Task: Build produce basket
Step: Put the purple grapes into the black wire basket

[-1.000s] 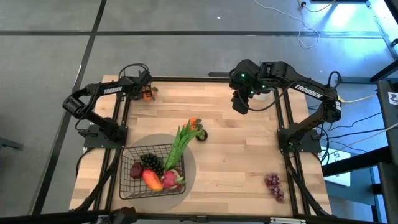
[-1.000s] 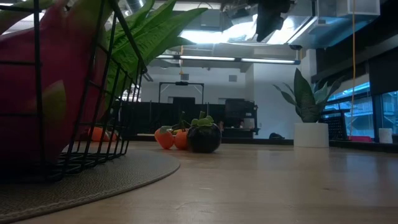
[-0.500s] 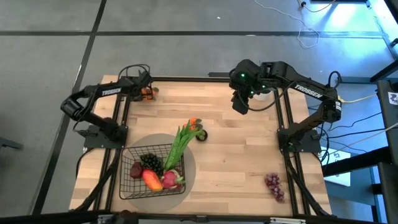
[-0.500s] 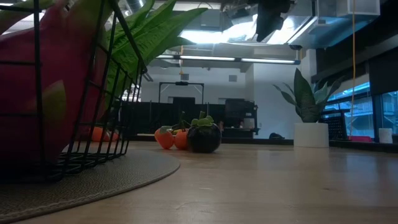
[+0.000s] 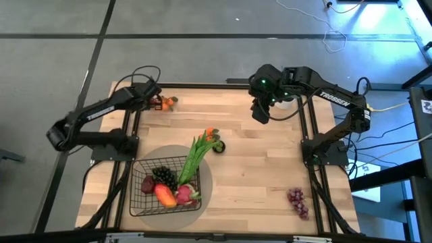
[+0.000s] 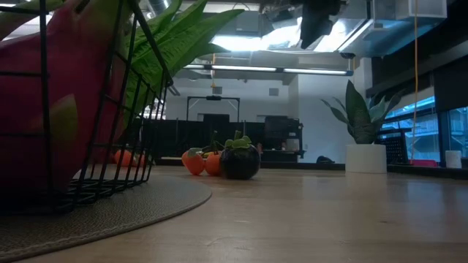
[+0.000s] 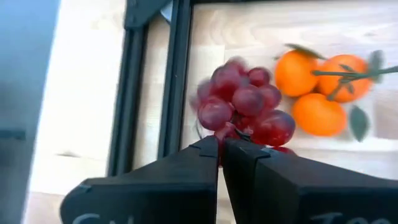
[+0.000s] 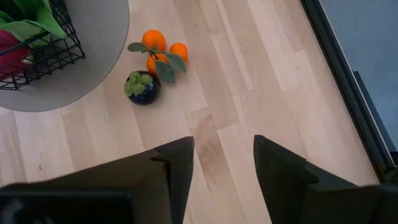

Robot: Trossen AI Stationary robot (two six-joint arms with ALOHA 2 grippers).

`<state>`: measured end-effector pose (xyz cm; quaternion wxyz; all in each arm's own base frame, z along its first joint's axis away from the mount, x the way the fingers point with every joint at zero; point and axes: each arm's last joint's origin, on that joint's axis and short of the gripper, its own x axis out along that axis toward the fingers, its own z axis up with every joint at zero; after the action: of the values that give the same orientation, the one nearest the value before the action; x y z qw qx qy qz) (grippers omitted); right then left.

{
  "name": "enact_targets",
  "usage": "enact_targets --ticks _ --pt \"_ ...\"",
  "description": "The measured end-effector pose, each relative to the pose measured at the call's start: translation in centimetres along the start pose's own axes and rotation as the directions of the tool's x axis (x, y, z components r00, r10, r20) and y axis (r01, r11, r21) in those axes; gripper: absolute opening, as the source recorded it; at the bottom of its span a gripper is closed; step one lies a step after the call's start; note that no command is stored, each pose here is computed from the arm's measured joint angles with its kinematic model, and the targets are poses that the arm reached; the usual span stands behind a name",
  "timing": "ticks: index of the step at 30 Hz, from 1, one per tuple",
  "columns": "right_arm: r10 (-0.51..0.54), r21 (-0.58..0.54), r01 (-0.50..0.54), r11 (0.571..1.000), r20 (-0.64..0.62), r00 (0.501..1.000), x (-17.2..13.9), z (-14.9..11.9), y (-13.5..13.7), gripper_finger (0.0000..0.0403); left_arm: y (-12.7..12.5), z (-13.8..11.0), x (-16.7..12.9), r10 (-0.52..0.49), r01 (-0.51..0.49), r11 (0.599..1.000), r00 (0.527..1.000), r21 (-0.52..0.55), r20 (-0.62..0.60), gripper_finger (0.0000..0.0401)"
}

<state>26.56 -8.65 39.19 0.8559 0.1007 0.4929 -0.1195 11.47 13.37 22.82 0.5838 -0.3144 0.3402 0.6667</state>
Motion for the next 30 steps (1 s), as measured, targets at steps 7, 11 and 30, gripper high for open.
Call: enact_targets --ticks 7,11,30 --pt "0.000 -0.001 0.000 1.000 0.016 1.000 0.0 0.2 0.0 0.0154 1.1 0.9 -6.0 -0.063 0.059 0.995 0.997 0.077 0.050 0.0000" --pt "0.000 -0.001 0.000 1.000 0.021 1.000 0.0 0.2 0.0 0.0154 1.5 1.4 -9.3 -0.111 0.104 0.983 0.993 0.152 0.034 0.0000" --pt "0.000 0.002 0.000 1.000 0.036 0.999 0.0 0.4 0.0 0.0154 2.7 -0.2 -20.5 -0.583 0.757 0.491 0.653 0.431 -0.483 0.0000"
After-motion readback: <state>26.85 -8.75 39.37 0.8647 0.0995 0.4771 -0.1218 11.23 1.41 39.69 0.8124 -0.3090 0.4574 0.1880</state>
